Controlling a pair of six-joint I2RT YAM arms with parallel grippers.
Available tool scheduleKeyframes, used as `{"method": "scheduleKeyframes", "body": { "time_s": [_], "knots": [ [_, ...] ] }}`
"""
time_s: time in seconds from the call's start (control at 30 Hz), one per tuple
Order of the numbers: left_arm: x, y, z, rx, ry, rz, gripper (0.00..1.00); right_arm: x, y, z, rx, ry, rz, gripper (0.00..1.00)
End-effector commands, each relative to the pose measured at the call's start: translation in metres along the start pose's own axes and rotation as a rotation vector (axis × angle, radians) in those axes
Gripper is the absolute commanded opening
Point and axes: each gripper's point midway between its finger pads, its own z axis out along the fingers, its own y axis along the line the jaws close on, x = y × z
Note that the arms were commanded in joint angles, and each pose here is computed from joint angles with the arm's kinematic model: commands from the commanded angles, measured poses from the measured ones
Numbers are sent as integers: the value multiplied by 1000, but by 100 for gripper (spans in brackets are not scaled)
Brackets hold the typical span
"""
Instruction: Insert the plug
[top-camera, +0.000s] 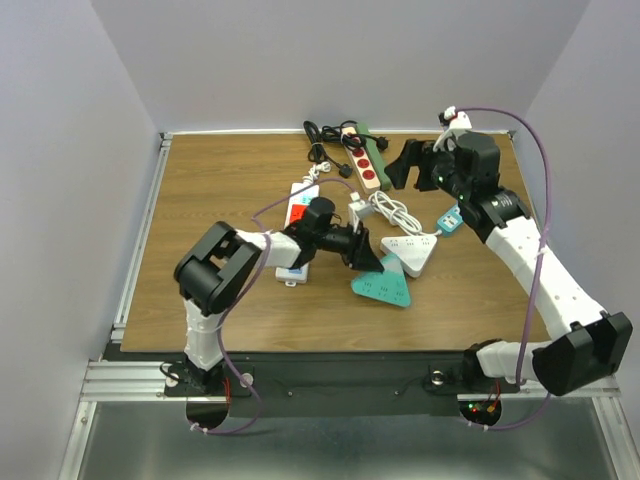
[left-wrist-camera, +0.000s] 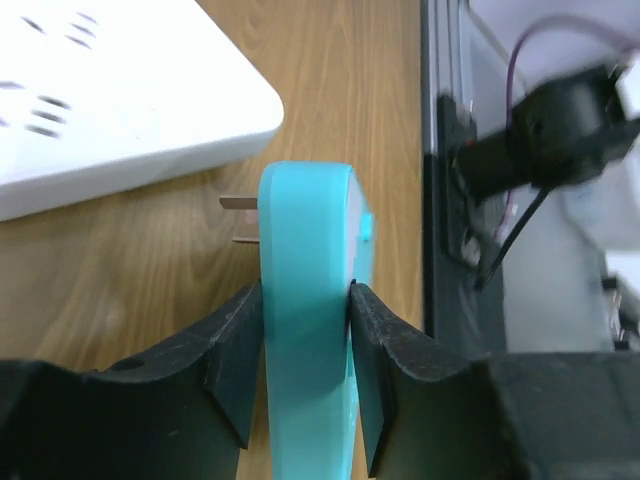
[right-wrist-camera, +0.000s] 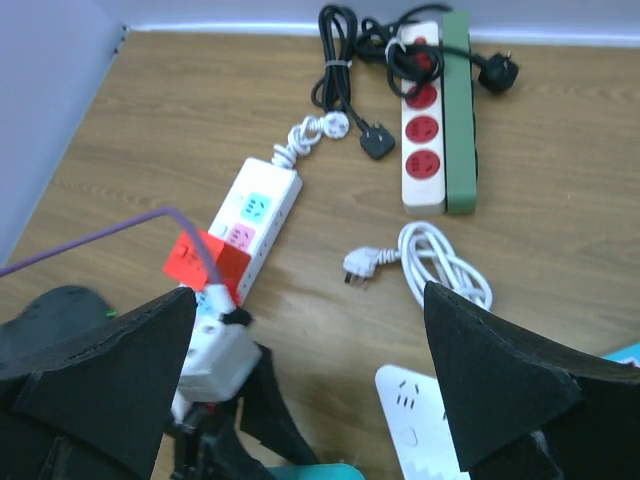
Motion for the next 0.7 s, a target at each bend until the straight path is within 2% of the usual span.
{"method": "scheduleKeyframes", "body": {
  "time_s": [0.0,0.07,0.27,0.5,0.53,0.6,0.67],
  "knots": [
    [-118,-46,-51,-33,-338,142,0,-49,11,4,-41,-98,-17,100],
    [-151,-53,-79,-97,-451,142,0,-62,16,7,-74,-113,-12,100],
    [-207,-76,-141,-162,-699,140,0,-85,38,19,-205,-141,49,100],
    [-222,-63,-180,-276,-850,57,0,-122,61,-3,-305,-274,106,100],
    [-226,-60,-190,-300,-891,50,0,-110,61,0,-316,-248,149,100],
    [-228,-64,-198,-314,-928,54,0,-119,78,-14,-414,-297,185,100],
    [-235,-70,-209,-335,-977,61,0,-100,80,-10,-459,-271,225,100]
  ]
}}
